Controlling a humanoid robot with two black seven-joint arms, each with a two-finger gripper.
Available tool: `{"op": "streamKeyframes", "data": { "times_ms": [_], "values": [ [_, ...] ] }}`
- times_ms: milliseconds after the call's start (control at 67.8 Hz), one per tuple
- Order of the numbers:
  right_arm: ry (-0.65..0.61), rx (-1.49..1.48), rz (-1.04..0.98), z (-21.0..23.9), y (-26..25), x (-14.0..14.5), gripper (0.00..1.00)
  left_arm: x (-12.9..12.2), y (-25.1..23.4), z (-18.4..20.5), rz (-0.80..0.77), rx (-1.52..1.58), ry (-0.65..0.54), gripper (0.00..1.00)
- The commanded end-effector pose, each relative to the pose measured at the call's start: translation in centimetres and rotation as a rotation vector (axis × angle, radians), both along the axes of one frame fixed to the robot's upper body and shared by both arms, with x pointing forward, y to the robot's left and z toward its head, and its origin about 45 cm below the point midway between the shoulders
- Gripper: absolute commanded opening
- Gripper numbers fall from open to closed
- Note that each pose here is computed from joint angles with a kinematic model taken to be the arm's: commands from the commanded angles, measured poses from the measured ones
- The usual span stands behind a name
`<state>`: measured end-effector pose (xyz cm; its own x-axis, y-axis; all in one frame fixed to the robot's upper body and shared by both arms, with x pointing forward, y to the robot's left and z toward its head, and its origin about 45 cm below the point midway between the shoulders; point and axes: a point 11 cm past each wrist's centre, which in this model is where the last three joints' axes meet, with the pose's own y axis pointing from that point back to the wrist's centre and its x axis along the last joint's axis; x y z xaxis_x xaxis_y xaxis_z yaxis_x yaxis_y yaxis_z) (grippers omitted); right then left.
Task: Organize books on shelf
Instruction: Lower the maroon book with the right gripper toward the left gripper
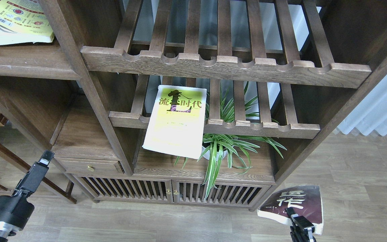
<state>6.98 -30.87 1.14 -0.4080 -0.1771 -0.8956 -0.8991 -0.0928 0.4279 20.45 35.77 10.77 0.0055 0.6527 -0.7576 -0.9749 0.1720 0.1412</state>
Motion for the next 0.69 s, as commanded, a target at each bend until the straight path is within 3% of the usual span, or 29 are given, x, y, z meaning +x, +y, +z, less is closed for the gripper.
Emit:
{"op": "streamKeyframes", "data": {
  "times_ms": [0,443,679],
  "values": [
    [-0.002,0.022,0.020,-0.1,1.2,0.2,0.06,-0.3,-0.7,-0.7,0.000,-0.020,0.014,1.00],
    [-0.004,0.190,0.269,-0.6,10.0,1.2,0.08,-4.5,-8.7,-6.8,-0.047,-0.350,0.240,1.00],
    [0.017,0.301,0.385,-0.6,15.1,0.1,0.11,-6.4,-11.6,-8.4,-0.063,-0.475,0.335,0.99]
  ]
}}
